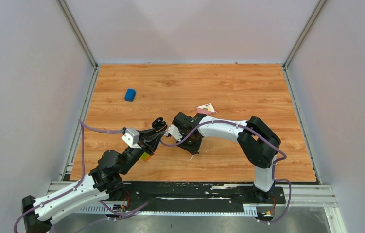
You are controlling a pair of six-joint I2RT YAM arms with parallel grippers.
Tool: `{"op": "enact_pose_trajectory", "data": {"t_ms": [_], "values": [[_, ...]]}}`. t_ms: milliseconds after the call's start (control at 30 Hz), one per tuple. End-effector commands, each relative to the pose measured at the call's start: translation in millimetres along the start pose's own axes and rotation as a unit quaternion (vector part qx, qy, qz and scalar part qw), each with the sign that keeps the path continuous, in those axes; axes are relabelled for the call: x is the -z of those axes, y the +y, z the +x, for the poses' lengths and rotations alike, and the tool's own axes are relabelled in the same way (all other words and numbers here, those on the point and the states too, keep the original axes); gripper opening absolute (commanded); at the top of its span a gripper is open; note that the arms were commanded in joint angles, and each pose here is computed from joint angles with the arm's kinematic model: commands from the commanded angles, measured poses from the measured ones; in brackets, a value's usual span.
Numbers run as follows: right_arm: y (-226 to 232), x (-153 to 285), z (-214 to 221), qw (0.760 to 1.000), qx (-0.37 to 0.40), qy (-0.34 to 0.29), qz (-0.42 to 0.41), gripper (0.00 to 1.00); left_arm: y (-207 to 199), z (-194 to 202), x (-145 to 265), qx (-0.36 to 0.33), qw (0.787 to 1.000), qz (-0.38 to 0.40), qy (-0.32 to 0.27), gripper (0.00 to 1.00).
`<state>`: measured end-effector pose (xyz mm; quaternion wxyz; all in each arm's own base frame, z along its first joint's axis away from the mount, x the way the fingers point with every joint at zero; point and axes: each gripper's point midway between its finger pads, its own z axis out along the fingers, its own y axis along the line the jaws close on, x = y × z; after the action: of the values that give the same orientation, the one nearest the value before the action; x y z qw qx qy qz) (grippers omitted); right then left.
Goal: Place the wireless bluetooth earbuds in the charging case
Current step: Pick up the earbud from the center of the board.
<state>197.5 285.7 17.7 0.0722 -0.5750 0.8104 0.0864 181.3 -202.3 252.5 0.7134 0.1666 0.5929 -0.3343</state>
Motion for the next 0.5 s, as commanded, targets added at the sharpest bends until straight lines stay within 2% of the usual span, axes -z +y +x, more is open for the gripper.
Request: {"op": "enact_pose_trajectory", "data": {"t_ms": [0,167,467], "values": [[-3.8,3.0,8.9,1.0,0.0,0.016,0.019,0.31,-4.4,-21.3,-3.4,0.012,0.999,0.005,-0.029,0.0],[-5.2,3.8,10.3,0.999,0.003,0.018,0.026,0.32,-4.7,-21.3,-3.5,0.012,0.999,0.005,-0.029,0.0],[-0.4,-3.2,10.8,1.0,0.005,0.024,0.01,0.22,-4.7,-20.8,-3.7,0.012,1.0,0.005,-0.028,0.0]]}}
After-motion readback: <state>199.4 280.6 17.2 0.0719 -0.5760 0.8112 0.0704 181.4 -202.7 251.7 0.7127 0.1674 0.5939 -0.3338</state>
